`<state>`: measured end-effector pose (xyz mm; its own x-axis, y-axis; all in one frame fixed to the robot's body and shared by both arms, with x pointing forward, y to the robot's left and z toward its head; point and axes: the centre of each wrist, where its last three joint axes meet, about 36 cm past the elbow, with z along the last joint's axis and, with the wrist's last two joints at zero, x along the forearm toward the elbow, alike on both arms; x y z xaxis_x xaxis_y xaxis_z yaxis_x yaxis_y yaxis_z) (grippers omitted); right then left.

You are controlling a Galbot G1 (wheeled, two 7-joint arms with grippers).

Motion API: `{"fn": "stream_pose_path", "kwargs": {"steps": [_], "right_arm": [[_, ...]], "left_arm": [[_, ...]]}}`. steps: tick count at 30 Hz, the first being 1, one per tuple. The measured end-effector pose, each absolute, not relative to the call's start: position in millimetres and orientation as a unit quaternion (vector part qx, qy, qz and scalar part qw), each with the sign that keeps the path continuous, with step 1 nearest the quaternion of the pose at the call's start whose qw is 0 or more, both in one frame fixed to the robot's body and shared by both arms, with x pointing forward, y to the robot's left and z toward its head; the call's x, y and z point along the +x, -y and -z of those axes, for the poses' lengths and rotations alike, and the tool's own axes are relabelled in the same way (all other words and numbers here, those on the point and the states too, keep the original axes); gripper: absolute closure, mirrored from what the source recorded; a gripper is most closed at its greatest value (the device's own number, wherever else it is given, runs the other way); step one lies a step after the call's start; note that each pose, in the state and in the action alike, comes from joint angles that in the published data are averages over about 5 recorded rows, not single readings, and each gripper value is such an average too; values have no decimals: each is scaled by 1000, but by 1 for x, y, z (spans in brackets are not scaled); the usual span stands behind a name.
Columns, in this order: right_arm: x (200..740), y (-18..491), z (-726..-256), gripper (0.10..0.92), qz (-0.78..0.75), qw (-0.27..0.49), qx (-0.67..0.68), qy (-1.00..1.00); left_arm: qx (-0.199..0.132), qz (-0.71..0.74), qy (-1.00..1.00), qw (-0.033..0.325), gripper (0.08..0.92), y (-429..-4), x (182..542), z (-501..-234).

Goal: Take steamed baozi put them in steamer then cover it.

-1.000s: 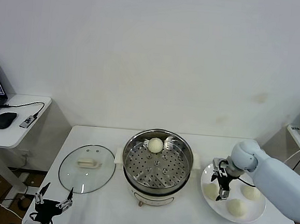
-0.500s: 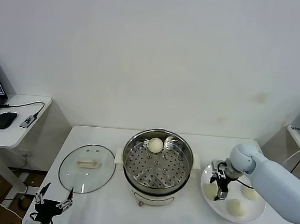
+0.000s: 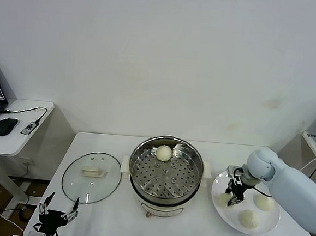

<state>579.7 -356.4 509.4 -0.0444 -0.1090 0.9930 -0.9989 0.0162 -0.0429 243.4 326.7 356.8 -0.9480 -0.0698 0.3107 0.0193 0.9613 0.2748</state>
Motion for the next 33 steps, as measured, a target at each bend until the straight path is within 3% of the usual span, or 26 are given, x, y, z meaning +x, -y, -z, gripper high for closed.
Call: {"fn": "stream_pose_path", "kwargs": {"steps": [9,18,25,33], "right_arm": [[594,347,-605,547,-491,428,509,563],[620,289,-699,545,-501,378,527,573],[637,221,-729,531,-507,355,553,558],[648,138,-721,530,-517,352,581,521]], "left_arm": [[11,143,979,145,177,-327,250,-365],[20,158,977,142,177,-331,253,-374],[28,165,976,142,177,-333,253,-376],[35,164,976,137,177,-332,252,-383]]}}
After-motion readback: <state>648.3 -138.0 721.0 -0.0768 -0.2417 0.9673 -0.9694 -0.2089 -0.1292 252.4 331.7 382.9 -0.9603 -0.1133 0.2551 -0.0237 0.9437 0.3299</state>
